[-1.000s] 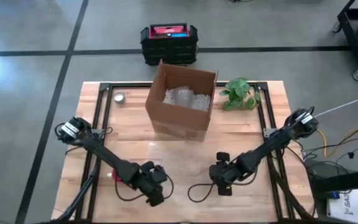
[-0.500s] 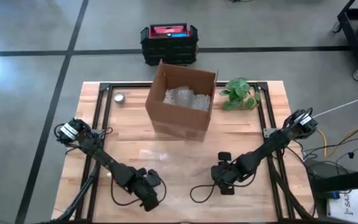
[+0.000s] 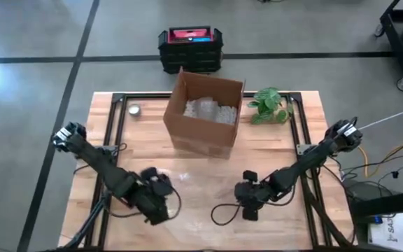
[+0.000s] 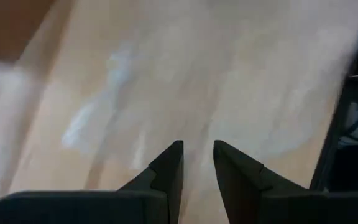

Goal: Wrap mug
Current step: Wrap the orange mug with bubble wrap

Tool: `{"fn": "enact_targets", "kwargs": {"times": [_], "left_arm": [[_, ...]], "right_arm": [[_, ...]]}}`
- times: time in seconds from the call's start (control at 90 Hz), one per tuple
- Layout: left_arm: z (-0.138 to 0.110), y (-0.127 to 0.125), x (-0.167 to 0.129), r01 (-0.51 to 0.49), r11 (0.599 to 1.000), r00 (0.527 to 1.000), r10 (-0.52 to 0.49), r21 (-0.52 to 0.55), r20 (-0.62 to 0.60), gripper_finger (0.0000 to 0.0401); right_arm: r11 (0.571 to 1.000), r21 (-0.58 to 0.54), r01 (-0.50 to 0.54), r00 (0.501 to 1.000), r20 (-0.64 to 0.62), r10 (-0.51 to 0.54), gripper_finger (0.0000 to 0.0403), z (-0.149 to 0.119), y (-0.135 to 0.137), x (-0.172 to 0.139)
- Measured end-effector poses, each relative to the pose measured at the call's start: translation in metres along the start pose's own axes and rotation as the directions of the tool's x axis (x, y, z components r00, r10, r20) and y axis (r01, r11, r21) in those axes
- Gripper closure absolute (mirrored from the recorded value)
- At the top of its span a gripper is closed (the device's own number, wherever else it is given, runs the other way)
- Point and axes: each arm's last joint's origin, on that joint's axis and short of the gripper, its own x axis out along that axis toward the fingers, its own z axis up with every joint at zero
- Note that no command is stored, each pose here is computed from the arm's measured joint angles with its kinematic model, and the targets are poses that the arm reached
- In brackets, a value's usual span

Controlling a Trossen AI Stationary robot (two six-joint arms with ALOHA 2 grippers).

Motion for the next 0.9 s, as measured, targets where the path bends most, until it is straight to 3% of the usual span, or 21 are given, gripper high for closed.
{"fn": "enact_targets", "kwargs": {"times": [0.278, 0.5, 0.678, 0.9], "left_arm": [[-0.035, 0.019, 0.0, 0.009, 0.979, 0.992, -0.034, -0.206, -0.12, 0.026], [-0.052, 0.023, 0.022, -0.019, 0.969, 0.969, -0.043, -0.248, -0.242, 0.0209], [-0.057, 0.02, 0.04, 0.011, 0.967, 0.964, -0.078, -0.256, -0.254, 0.0209], [-0.063, 0.021, 0.06, 0.0, 0.968, 0.964, -0.067, -0.253, -0.258, 0.0241]], "right_arm": [[1.0, 0.001, -0.005, 0.999, 0.054, 0.005, 0.0256, -0.001, 0.003, 0.005], [1.0, -0.029, 0.002, 0.999, 0.047, -0.001, 0.0242, -0.004, 0.002, 0.007], [1.0, -0.03, 0.007, 0.999, 0.053, -0.006, 0.0238, -0.005, 0.002, 0.008], [0.999, -0.03, 0.018, 0.997, 0.069, -0.016, 0.0247, -0.004, 0.002, 0.008]]}}
